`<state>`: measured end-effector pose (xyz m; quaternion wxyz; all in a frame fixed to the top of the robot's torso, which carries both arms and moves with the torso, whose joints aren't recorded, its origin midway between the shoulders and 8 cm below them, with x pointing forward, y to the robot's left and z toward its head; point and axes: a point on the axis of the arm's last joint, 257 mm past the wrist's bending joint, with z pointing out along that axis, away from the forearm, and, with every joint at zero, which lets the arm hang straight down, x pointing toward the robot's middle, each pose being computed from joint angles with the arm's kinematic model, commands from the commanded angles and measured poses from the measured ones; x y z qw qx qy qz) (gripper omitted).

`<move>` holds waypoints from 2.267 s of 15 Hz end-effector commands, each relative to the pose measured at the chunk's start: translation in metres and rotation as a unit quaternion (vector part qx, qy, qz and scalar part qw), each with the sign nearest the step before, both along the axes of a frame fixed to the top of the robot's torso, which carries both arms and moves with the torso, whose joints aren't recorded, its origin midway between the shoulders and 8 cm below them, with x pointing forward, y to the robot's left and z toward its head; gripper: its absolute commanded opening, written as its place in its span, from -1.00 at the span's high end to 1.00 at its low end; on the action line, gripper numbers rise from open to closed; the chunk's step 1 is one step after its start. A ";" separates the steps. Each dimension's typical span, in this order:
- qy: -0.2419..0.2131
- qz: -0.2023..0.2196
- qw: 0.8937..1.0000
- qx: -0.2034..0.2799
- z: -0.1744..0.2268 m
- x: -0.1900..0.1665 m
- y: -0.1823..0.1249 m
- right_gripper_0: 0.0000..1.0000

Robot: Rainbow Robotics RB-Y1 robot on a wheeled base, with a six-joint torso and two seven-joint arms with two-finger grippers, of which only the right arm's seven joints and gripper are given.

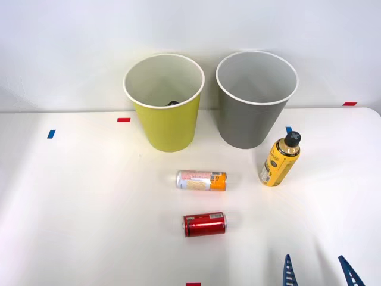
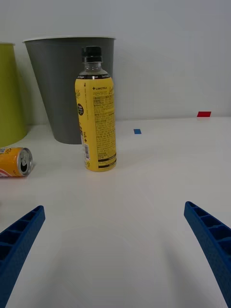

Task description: Put cans in the gray bin, plastic bottles in the light green bin

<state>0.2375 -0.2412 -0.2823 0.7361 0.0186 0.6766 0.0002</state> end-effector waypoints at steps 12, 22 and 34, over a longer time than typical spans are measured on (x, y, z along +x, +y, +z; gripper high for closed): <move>0.000 0.000 1.000 0.000 0.000 0.000 0.000 -1.00; 0.000 0.000 1.000 0.000 0.000 0.000 0.000 -1.00; 0.000 0.000 1.000 0.000 0.000 0.000 0.000 -1.00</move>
